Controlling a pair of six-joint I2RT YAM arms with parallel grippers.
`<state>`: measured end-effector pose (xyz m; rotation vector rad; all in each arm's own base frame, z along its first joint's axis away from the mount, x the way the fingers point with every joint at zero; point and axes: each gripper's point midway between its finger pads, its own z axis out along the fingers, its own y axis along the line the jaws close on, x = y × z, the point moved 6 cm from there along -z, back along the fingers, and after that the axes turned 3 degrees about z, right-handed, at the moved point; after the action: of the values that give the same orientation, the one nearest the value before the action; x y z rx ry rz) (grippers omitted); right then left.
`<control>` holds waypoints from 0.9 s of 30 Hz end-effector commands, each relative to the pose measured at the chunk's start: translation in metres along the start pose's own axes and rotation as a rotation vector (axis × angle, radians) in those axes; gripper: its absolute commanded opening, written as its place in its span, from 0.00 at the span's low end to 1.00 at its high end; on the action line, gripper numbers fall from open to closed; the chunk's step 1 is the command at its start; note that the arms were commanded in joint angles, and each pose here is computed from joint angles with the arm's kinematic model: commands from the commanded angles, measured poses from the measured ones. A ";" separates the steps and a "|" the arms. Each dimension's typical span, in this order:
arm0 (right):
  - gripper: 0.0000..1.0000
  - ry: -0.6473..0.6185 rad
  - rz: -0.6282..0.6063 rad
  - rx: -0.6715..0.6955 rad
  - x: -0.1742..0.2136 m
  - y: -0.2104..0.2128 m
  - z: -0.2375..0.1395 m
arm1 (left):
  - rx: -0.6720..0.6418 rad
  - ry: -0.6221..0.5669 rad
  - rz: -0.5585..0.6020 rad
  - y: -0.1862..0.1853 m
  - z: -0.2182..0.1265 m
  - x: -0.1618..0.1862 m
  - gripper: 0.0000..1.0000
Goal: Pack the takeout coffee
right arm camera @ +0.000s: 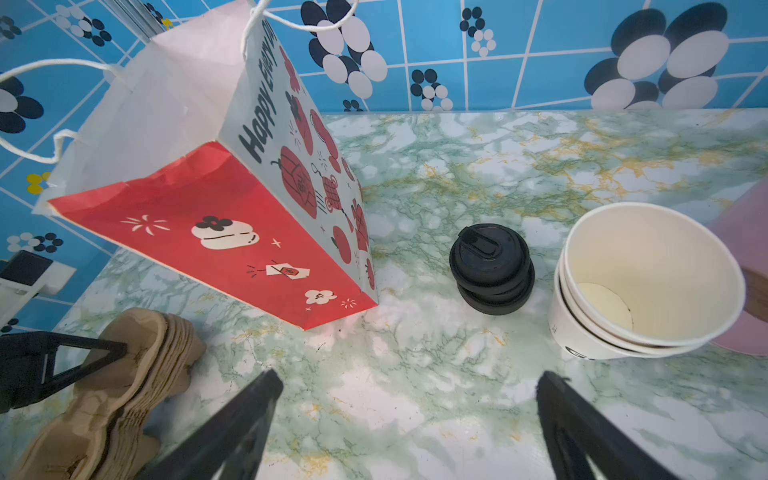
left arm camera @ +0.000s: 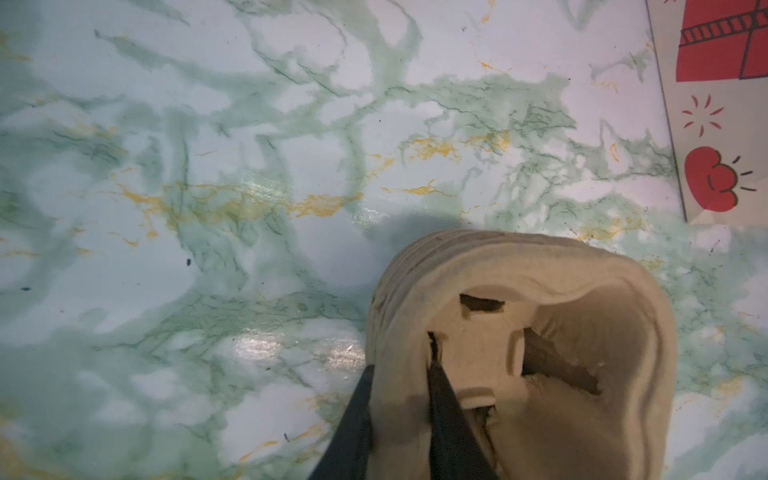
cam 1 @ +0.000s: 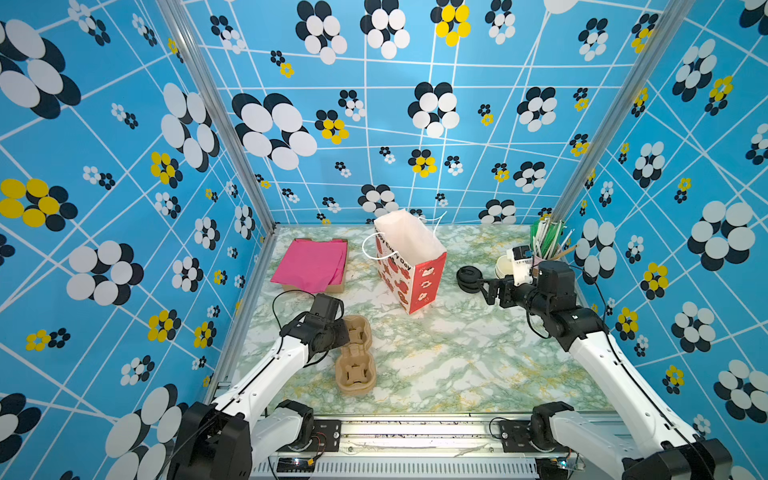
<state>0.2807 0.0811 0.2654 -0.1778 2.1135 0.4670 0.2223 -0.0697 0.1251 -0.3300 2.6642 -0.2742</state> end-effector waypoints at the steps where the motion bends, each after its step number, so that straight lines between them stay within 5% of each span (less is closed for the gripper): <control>1: 0.99 -0.017 -0.021 -0.010 -0.001 0.003 -0.003 | 0.026 0.029 -0.060 0.000 0.004 0.010 0.17; 16: 0.99 -0.050 -0.004 0.061 -0.006 -0.001 -0.017 | 0.149 -0.016 -0.115 -0.069 0.006 0.031 0.13; 27: 0.99 -0.038 0.011 0.165 -0.007 -0.010 -0.027 | 0.100 0.073 0.000 -0.184 0.033 0.049 0.00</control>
<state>0.2693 0.0656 0.2745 -0.1013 2.1001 0.3454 0.2299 -0.2417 0.1256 -0.2951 2.6719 -0.4605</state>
